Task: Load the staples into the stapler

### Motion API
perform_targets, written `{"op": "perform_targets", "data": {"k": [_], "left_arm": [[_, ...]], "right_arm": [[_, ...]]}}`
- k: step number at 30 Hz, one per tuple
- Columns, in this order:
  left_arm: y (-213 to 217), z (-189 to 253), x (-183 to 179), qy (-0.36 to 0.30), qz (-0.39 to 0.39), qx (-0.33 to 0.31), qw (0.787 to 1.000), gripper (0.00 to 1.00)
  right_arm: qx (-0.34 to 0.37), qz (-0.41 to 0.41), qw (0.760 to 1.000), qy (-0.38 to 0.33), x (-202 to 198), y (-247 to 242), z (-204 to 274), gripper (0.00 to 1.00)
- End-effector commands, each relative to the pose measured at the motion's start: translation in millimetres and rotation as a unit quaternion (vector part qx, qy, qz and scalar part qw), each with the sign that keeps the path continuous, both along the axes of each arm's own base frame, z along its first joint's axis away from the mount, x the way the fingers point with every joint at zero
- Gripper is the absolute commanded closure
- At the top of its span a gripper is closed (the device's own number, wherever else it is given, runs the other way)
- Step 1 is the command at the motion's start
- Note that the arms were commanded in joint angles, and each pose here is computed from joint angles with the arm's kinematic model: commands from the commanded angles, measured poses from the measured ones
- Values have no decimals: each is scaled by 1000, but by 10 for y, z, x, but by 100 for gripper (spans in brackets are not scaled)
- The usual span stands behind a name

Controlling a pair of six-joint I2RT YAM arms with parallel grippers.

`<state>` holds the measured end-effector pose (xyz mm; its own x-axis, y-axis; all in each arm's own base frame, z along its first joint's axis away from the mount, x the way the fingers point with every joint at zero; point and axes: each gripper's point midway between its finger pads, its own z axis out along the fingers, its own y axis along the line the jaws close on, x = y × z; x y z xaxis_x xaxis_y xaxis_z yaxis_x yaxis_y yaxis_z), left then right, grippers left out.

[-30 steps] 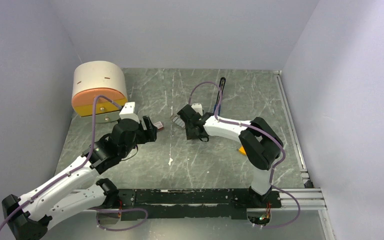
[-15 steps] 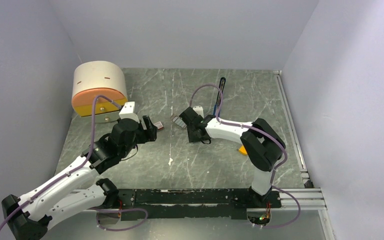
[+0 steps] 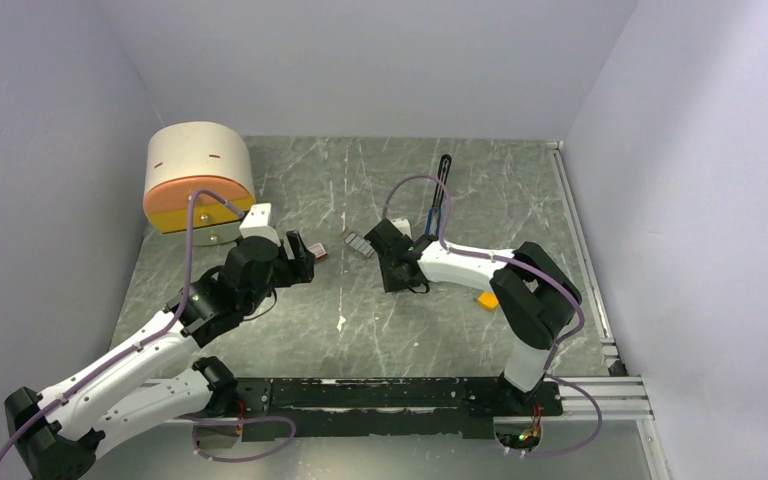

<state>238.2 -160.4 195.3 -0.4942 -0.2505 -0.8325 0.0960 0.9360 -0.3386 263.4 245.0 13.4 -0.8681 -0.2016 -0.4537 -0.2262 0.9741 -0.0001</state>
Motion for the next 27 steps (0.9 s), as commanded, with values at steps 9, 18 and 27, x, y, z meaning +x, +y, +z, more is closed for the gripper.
{"op": "perform_targets", "data": {"k": [9, 18, 27], "left_arm": [[-12, 125, 39, -17, 2, -6, 1000, 22], [21, 117, 37, -18, 9, -4, 1000, 23], [24, 95, 43, -17, 11, -2, 1000, 22]], "right_arm": [[20, 25, 999, 3, 42, 125, 10, 60], [9, 14, 1000, 0, 130, 137, 3, 67], [-11, 2, 1000, 4, 100, 41, 7, 70]]}}
